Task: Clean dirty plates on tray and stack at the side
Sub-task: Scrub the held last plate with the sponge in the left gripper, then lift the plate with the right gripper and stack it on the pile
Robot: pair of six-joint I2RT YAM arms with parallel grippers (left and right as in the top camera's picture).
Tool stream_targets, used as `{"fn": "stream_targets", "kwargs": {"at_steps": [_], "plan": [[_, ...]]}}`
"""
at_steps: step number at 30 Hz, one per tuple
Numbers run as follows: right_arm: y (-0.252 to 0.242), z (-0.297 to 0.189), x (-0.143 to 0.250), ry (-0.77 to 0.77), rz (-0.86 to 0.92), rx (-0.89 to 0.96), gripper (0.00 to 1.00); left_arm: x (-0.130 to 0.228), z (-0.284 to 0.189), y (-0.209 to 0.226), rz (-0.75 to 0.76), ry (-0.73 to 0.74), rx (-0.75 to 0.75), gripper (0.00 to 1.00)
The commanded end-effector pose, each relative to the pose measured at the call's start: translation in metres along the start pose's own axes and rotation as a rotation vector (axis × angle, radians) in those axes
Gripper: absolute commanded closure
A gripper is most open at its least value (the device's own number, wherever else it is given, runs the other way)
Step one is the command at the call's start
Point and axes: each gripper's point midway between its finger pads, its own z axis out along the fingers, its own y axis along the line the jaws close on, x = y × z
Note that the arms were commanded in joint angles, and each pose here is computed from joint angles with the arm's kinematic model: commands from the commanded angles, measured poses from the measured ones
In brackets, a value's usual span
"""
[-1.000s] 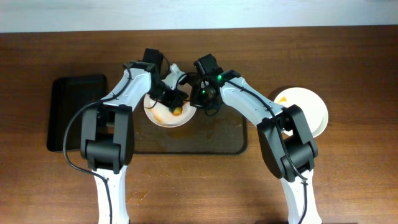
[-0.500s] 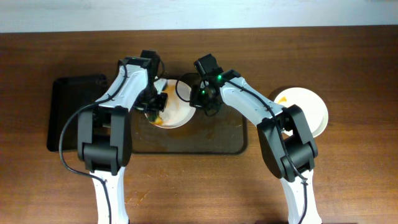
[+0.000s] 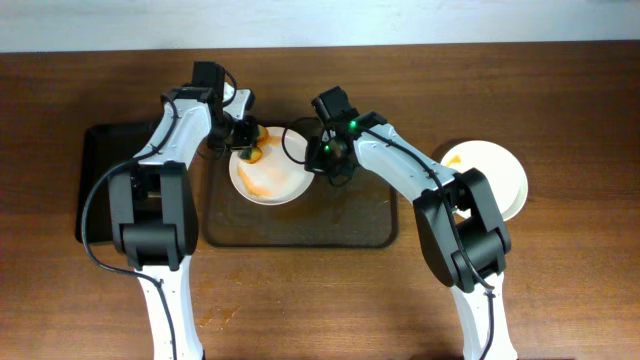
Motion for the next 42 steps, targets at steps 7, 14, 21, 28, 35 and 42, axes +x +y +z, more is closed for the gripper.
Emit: {"fn": "stream_targets", "kwargs": {"at_steps": [7,14,21,28,35,42], "plan": [[-0.013,0.006,0.004,0.016,0.005,0.052,0.95,0.031,-0.039,0.000,-0.130,0.220,-0.084,0.99],[-0.006,0.009,-0.007,-0.045,-0.017,0.036,0.66,-0.033,-0.121,0.005,-0.137,0.004,-0.074,0.99],[0.012,0.035,0.027,0.010,-0.076,0.042,0.96,-0.033,-0.120,0.005,-0.135,0.005,-0.080,0.99],[-0.020,-0.089,-0.016,-0.149,-0.104,0.187,0.96,-0.033,-0.120,0.005,-0.134,0.005,-0.081,0.99],[-0.032,-0.256,-0.012,-0.691,-0.331,0.950,0.96,-0.033,-0.120,0.005,-0.135,0.005,-0.080,0.99],[0.053,-0.324,0.032,-1.160,-0.509,1.198,0.96,-0.031,-0.120,0.005,-0.137,0.013,-0.080,0.99]]}}
